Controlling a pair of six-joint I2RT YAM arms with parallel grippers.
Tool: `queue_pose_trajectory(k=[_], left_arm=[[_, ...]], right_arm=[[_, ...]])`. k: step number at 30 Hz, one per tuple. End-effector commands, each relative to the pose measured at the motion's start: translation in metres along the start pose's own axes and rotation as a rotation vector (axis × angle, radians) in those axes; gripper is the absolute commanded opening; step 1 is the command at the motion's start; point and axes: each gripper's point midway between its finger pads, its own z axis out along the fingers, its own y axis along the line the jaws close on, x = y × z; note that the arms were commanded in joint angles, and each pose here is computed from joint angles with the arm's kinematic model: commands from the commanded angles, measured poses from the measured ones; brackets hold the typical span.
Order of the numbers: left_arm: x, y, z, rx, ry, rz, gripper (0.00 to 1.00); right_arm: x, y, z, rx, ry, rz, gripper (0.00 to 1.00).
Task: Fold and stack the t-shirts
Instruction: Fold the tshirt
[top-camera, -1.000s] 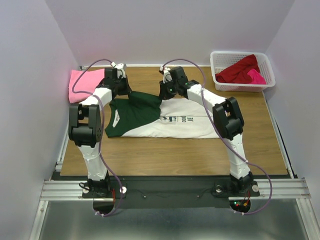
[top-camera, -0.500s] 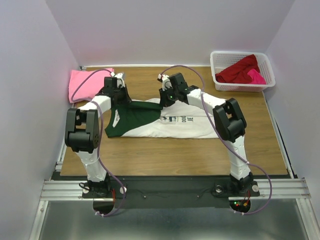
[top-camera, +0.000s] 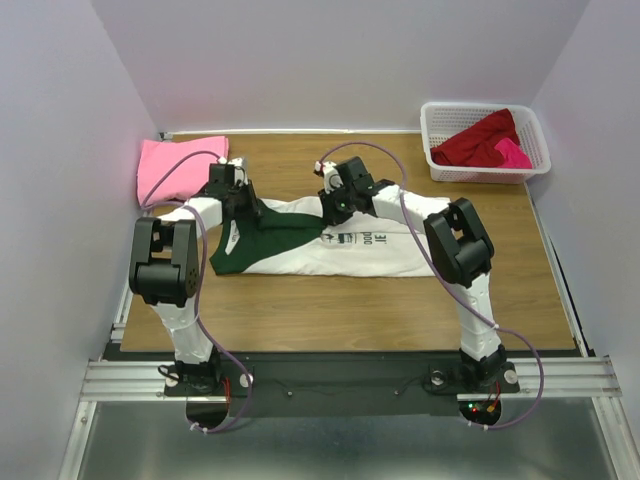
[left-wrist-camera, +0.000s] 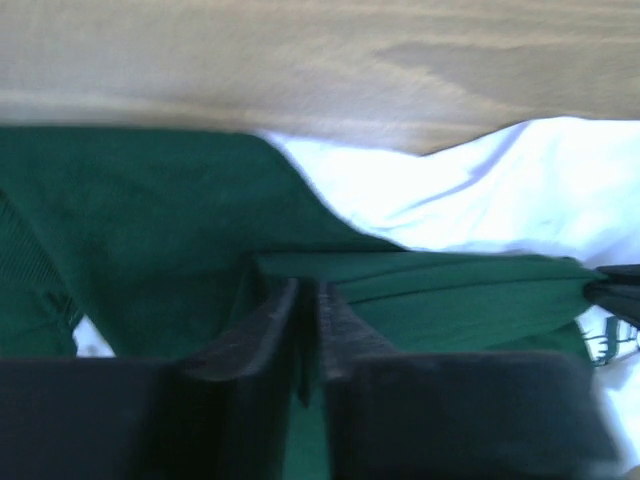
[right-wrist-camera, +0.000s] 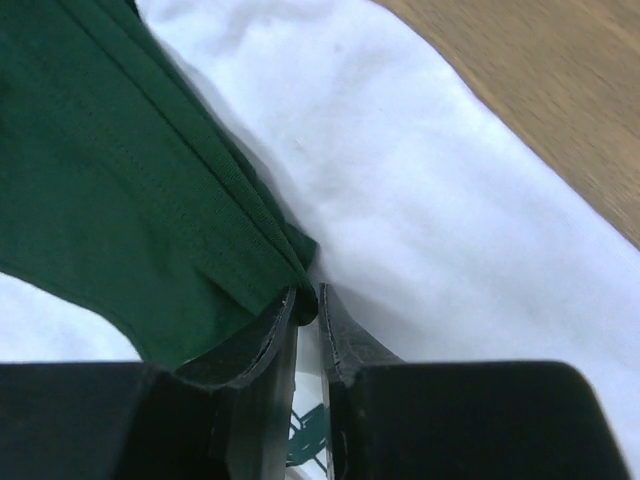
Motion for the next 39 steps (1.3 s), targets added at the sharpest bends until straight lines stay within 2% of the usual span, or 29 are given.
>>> queue_pose_trajectory(k=[1,3,5,9,11,14,17,18,22,31,39], left_arm=[[-0.014,0.004,-0.023,-0.042,-0.067,-0.038,0.37],[-0.013,-0.004,-0.032,-0.018,-0.076,-0.060,0.51],[-0.005,-0.006,-0.035,-0.018,-0.071,-0.074,0.58],[-0.003,-0.014,-0.053,-0.005,-0.097,-0.105,0.63],[-0.001,-0.018,-0.057,0.006,-0.102,-0.114,0.69],[-0.007,-0.032,-0.066,0.035,-0.124,-0.103,0.85],[-0.017,-0.037,-0.076,0.046,-0.149,-0.105,0.90],[-0.022,-0.038,-0.081,0.042,-0.169,-0.102,0.93],[-0.023,-0.024,-0.096,-0.041,-0.204,-0.099,0.96],[0.010,-0.005,-0.113,-0.103,-0.207,-0.090,0.96],[0.017,-0.005,-0.119,-0.097,-0.216,-0.085,0.96]], right_arm=[[-0.021,0.006,-0.024,0.013,-0.055,-0.035,0.20],[-0.020,0.012,-0.026,0.000,-0.054,-0.032,0.22],[-0.024,0.017,-0.032,-0.013,-0.065,-0.031,0.24],[-0.022,0.030,-0.041,-0.046,-0.067,-0.038,0.29],[-0.021,0.033,-0.044,-0.054,-0.066,-0.039,0.32],[-0.027,0.039,-0.049,-0.069,-0.082,-0.043,0.41],[-0.042,0.038,-0.048,-0.060,-0.108,-0.043,0.52],[-0.041,0.035,-0.043,-0.056,-0.103,-0.034,0.59],[-0.056,0.029,-0.029,-0.050,-0.119,-0.041,0.70],[-0.055,0.045,-0.004,-0.192,-0.086,-0.060,0.70],[-0.048,0.062,-0.002,-0.300,-0.068,-0.056,0.70]])
